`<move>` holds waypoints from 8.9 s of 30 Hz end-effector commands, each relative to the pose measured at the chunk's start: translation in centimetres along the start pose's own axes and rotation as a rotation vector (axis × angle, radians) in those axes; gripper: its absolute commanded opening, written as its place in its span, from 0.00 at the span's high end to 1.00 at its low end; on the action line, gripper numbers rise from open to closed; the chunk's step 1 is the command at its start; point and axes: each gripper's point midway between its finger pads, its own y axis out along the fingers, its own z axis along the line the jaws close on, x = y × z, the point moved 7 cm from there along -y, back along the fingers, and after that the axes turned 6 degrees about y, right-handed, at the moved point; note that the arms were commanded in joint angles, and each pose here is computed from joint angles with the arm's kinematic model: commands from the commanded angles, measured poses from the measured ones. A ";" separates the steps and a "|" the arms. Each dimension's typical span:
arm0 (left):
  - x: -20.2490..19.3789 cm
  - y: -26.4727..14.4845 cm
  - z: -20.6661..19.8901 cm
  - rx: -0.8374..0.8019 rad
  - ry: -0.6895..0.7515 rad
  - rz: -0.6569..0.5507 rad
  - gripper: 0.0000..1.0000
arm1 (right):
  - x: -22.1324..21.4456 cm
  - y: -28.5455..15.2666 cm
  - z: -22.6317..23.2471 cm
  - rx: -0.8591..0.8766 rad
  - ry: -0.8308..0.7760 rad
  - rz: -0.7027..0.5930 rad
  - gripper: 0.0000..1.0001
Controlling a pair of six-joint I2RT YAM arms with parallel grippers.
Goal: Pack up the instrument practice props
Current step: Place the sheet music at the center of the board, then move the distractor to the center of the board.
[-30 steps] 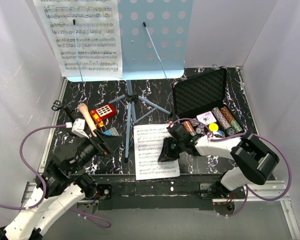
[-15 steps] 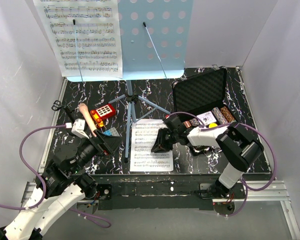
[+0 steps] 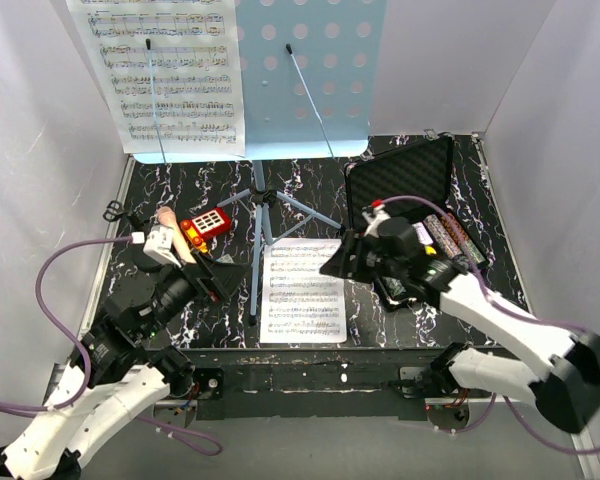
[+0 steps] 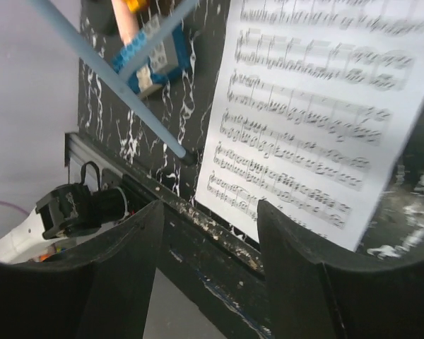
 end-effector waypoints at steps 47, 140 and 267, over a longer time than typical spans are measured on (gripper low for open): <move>6.2 -1.3 -6.8 -0.283 0.206 -0.084 0.02 | 2.5 -5.3 -8.8 -0.496 -0.247 -0.263 0.34; -4.2 1.3 -0.8 -0.229 0.041 0.154 0.02 | 12.9 1.9 -17.2 -0.802 0.057 -0.050 0.99; -4.6 0.9 -0.9 -0.210 0.033 0.239 0.02 | 30.1 -0.5 -10.4 -0.428 0.036 -0.461 0.42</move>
